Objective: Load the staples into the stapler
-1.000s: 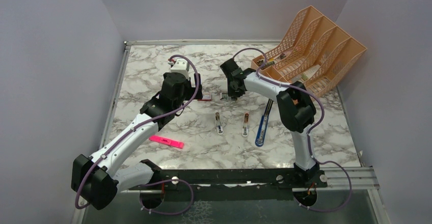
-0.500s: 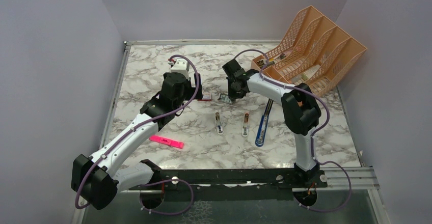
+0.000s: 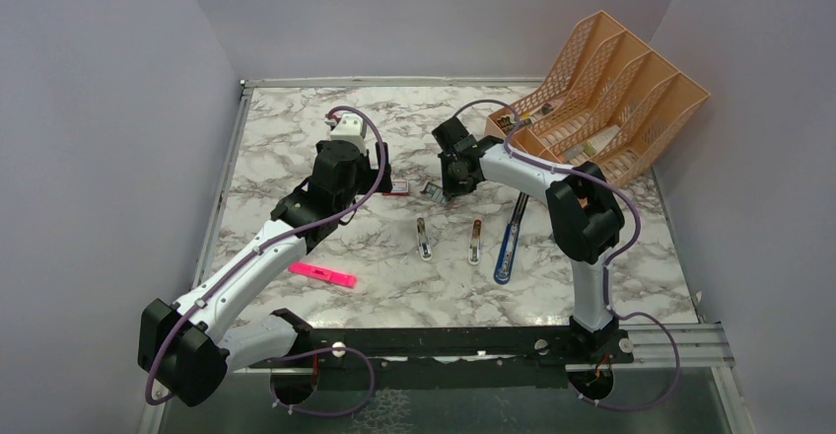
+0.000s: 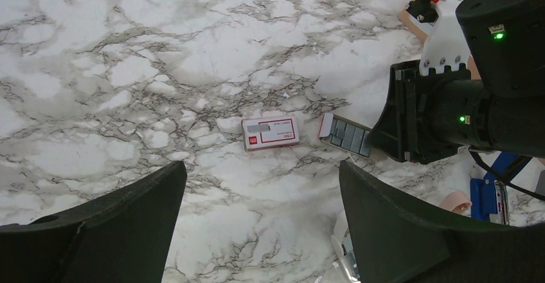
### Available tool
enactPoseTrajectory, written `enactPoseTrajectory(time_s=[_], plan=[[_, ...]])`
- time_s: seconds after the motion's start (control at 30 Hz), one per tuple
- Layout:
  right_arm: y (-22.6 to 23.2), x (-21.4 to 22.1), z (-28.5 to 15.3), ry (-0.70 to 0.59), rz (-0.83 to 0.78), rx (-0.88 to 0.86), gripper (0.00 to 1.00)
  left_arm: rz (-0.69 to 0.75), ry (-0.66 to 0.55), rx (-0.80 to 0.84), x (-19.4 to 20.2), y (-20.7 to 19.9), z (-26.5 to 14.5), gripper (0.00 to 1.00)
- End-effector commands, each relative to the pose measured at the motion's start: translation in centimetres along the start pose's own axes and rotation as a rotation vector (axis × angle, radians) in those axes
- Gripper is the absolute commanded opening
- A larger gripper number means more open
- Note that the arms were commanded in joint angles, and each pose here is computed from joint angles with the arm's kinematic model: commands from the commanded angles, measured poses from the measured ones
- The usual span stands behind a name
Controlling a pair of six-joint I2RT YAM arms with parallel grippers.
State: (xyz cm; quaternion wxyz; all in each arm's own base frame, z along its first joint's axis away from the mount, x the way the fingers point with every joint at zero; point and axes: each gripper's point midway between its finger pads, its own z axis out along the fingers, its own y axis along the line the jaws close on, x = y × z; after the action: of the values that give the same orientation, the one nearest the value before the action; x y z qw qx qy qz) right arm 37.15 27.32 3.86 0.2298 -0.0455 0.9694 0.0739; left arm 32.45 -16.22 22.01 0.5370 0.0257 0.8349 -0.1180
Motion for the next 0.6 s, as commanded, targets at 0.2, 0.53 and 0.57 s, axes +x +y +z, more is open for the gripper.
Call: enactPoseTrajectory(time_s=[0.2,0.53,0.57], plan=[[0.4,-0.1,-1.0,0.006,-0.039,-0.047,0.25,-0.014,-0.023,0.003,-0.6,-0.1,0.0,0.89],[0.5,0.5,-3.5,-0.008,-0.044,-0.087,0.26,-0.018,-0.023,0.010,-0.6,-0.2,0.0,0.89],[0.4,0.7,-3.8,-0.010,-0.042,-0.093,0.26,-0.020,-0.023,0.011,-0.6,-0.2,0.0,0.89]])
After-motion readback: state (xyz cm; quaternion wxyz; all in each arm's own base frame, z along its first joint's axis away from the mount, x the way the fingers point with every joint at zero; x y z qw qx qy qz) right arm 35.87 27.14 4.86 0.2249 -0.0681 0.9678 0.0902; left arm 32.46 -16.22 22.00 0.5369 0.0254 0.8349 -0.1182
